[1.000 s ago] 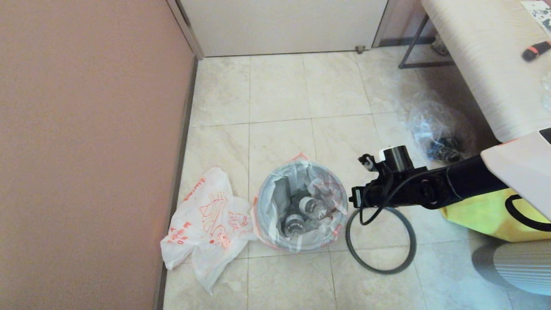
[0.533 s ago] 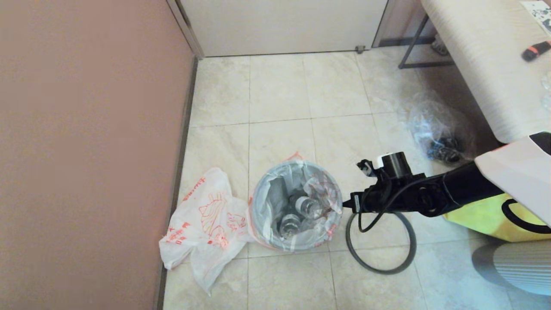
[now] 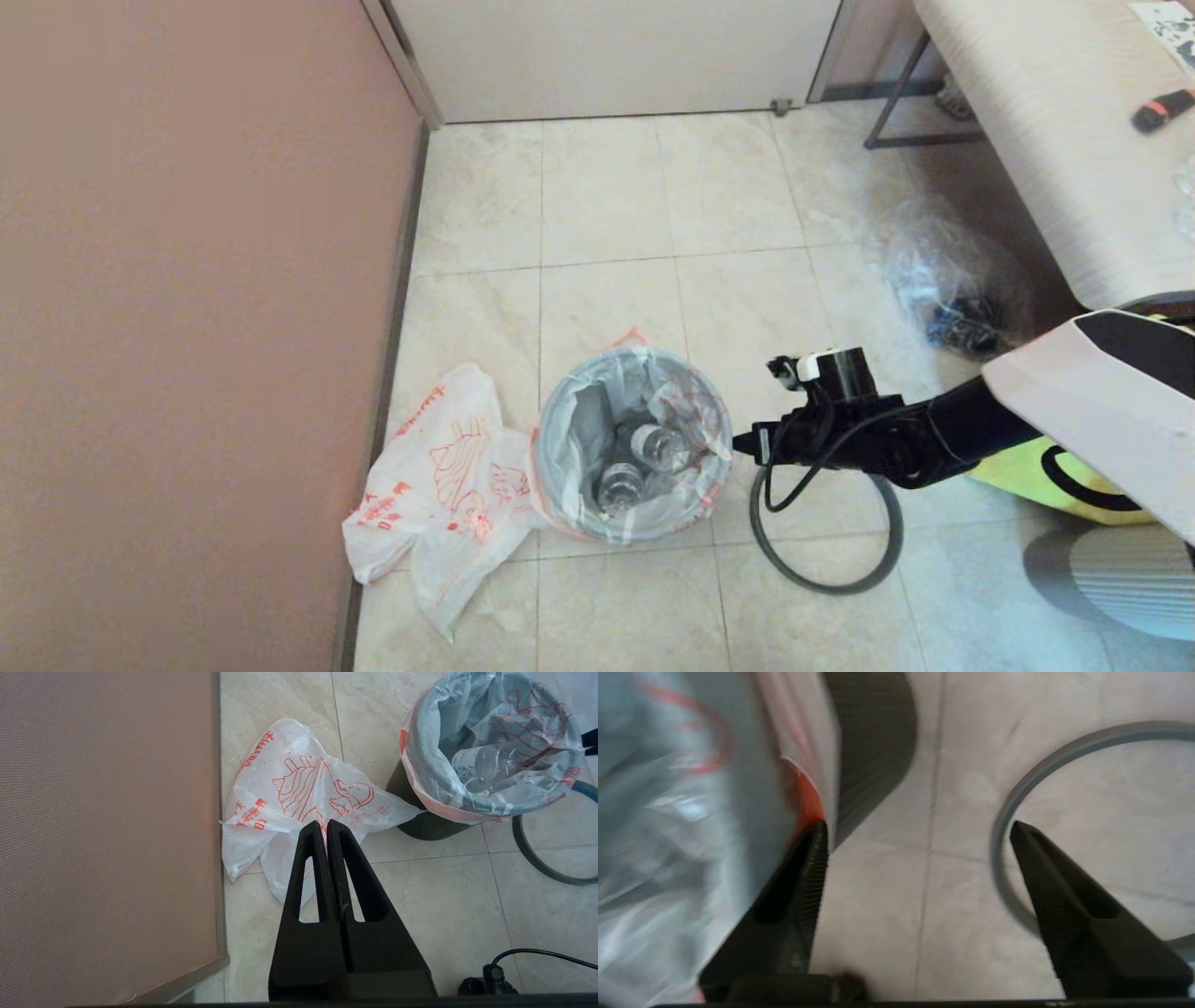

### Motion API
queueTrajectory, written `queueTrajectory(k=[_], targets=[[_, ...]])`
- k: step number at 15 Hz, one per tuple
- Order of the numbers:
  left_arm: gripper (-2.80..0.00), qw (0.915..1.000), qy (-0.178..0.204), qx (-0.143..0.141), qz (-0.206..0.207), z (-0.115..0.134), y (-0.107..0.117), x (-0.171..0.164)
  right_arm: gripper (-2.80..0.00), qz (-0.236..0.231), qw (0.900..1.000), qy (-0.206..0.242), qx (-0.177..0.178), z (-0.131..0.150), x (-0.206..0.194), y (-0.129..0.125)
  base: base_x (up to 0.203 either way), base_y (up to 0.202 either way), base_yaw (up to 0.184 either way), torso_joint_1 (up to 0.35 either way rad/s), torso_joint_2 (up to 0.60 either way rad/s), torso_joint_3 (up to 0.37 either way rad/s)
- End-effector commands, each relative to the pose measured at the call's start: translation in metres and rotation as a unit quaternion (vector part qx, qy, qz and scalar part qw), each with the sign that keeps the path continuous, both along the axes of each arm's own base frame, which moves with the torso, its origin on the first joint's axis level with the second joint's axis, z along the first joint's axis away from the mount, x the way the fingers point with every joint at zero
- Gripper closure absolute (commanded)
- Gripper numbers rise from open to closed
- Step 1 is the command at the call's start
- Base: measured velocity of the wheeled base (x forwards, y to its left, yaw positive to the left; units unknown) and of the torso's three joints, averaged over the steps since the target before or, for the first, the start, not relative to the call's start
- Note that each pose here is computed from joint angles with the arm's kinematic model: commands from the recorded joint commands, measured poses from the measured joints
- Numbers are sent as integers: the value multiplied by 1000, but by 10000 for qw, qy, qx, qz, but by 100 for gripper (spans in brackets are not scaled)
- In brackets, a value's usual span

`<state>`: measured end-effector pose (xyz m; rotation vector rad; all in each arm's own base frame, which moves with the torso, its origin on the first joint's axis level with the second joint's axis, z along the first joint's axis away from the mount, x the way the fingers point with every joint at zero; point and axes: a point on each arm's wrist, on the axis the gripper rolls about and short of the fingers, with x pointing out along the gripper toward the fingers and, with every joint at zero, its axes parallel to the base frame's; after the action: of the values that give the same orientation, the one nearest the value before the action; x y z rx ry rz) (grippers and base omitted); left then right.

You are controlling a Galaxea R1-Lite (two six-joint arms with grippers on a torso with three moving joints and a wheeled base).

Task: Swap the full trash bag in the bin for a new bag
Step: Place the trash bag on the floor

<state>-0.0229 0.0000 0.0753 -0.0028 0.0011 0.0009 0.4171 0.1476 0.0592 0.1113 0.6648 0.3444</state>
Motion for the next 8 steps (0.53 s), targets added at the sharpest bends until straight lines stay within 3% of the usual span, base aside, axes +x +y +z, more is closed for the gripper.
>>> queueTrajectory(k=[1,4,8], targets=[[0,10000,2,-2,-2,0,0,0,-280,-17,9999,99,-56,-15,4,2,0,0,0,0,0,0],[0,10000,2,-1,3,0,0,0,-280,-129,9999,50,-93,-13,6,-2,0,0,0,0,0,0],[0,10000,2,-1,1,0,0,0,-280,-533,9984,0,-202,-12,13,-26,0,0,0,0,0,0]])
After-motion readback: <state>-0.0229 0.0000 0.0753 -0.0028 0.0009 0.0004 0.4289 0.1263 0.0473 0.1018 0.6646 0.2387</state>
